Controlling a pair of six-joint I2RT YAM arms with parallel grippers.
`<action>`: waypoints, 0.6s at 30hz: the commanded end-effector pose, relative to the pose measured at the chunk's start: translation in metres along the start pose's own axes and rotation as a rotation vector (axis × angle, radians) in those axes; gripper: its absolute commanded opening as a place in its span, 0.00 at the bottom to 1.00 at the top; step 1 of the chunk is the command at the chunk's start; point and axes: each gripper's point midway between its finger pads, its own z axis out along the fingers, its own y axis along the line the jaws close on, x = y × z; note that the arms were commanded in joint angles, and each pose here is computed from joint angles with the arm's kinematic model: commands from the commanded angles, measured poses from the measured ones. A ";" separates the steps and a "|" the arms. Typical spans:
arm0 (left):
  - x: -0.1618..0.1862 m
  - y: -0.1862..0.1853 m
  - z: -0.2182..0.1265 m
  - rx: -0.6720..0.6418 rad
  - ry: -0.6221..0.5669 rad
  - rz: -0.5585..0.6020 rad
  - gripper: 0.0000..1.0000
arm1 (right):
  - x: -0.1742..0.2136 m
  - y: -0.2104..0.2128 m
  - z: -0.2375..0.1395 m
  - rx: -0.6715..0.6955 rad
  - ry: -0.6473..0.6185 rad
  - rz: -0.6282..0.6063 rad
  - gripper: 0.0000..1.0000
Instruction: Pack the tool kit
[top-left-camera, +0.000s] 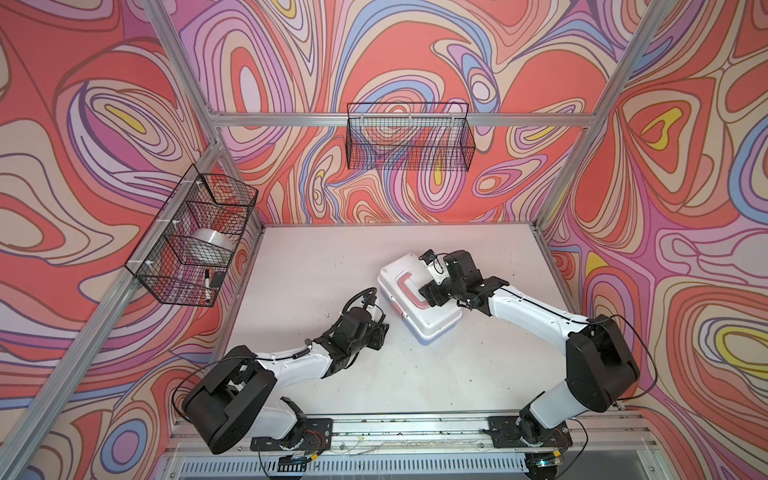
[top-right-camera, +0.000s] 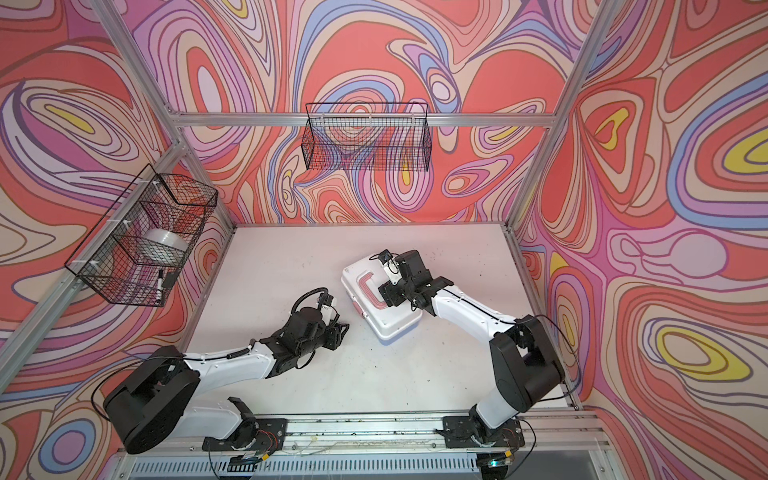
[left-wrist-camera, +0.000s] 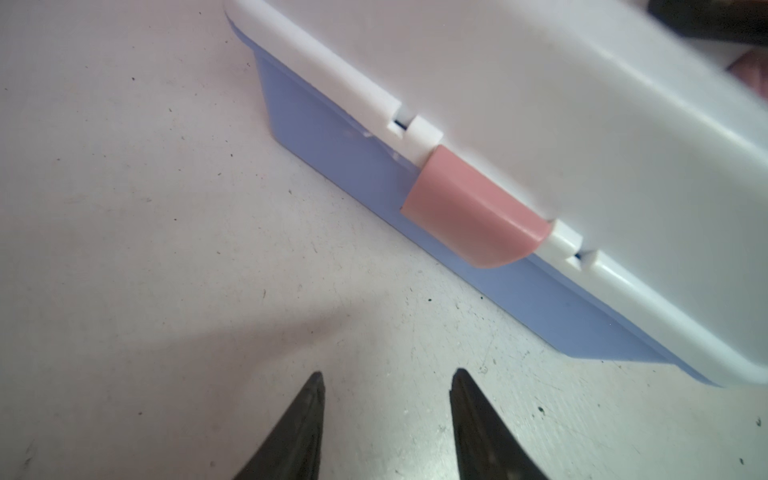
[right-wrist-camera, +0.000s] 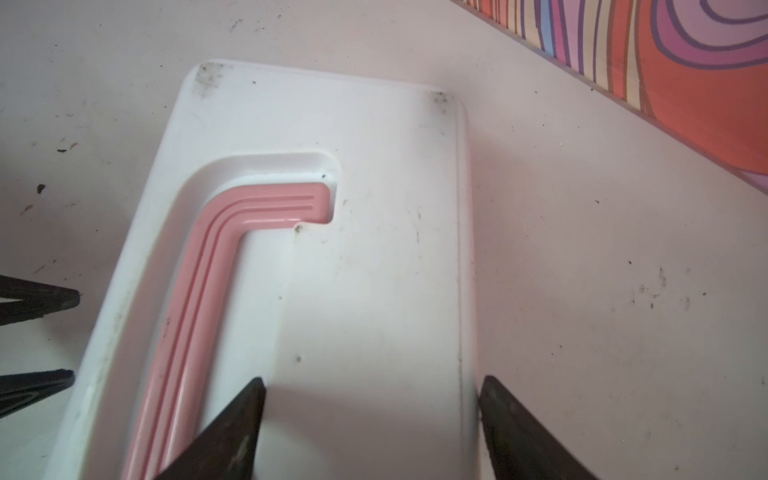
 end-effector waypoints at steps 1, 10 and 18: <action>0.000 -0.012 0.004 0.074 -0.038 0.064 0.51 | 0.064 0.027 0.012 -0.125 0.185 -0.070 0.73; 0.007 -0.016 0.007 0.110 -0.127 0.104 0.56 | 0.073 0.034 0.018 -0.142 0.190 -0.140 0.70; 0.005 -0.017 0.009 0.112 -0.164 0.127 0.61 | 0.081 0.046 0.024 -0.160 0.210 -0.188 0.70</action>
